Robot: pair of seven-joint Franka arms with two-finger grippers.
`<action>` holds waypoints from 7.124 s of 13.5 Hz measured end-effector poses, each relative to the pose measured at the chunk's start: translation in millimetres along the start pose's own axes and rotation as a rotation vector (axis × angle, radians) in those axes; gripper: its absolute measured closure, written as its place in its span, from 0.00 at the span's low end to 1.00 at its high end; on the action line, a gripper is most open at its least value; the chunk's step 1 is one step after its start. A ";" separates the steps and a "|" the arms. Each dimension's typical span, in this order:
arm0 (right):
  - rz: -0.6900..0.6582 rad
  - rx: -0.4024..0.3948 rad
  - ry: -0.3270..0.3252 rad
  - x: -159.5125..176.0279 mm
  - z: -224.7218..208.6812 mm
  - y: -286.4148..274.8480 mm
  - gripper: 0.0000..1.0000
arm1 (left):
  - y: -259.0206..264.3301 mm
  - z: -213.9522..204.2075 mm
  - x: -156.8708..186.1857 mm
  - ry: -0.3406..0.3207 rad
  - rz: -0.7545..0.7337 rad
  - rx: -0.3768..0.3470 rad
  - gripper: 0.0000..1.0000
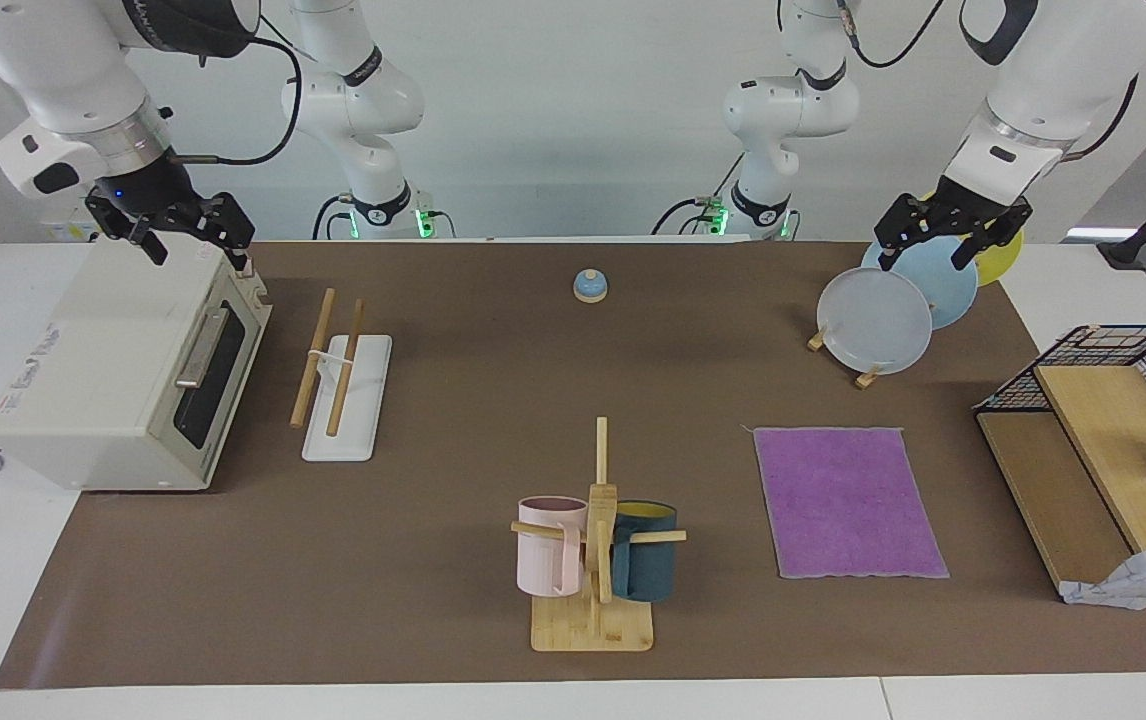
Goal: Fold towel and hang on rack
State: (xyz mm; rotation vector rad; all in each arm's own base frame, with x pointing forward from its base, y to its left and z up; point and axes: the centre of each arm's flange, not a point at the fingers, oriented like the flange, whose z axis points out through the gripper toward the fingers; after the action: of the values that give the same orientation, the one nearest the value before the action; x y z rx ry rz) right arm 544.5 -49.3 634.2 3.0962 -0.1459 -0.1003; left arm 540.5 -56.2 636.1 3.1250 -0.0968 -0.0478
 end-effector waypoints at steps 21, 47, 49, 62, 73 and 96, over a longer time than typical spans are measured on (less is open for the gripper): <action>-0.003 0.000 0.002 -2.2 -2.5 -1.3 0.00 | -56.1 184.9 45.9 0.044 -0.247 -0.009 0.00; -0.003 0.000 0.002 -2.2 -2.5 -1.3 0.00 | -111.3 333.0 76.5 0.012 -0.569 -0.079 0.79; -0.003 0.000 0.002 -2.2 -2.5 -1.3 0.00 | -110.7 332.8 76.7 0.013 -0.568 -0.080 0.98; -0.003 0.000 0.002 -2.3 -2.5 -1.3 0.00 | -83.8 290.1 86.3 0.105 -0.332 -0.032 0.98; -0.003 0.000 0.002 -2.3 -2.5 -1.3 0.00 | 13.8 263.8 89.0 0.160 -0.067 -0.001 0.98; -0.003 0.000 0.002 -2.3 -2.5 -1.3 0.00 | -6.9 292.5 63.7 0.160 -0.017 -0.178 0.00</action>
State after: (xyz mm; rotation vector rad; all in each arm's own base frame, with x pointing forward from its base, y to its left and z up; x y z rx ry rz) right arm 542.6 -47.7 636.8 3.0969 -0.1417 -0.0978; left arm 595.4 -57.3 341.8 2.9379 -0.0607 0.1829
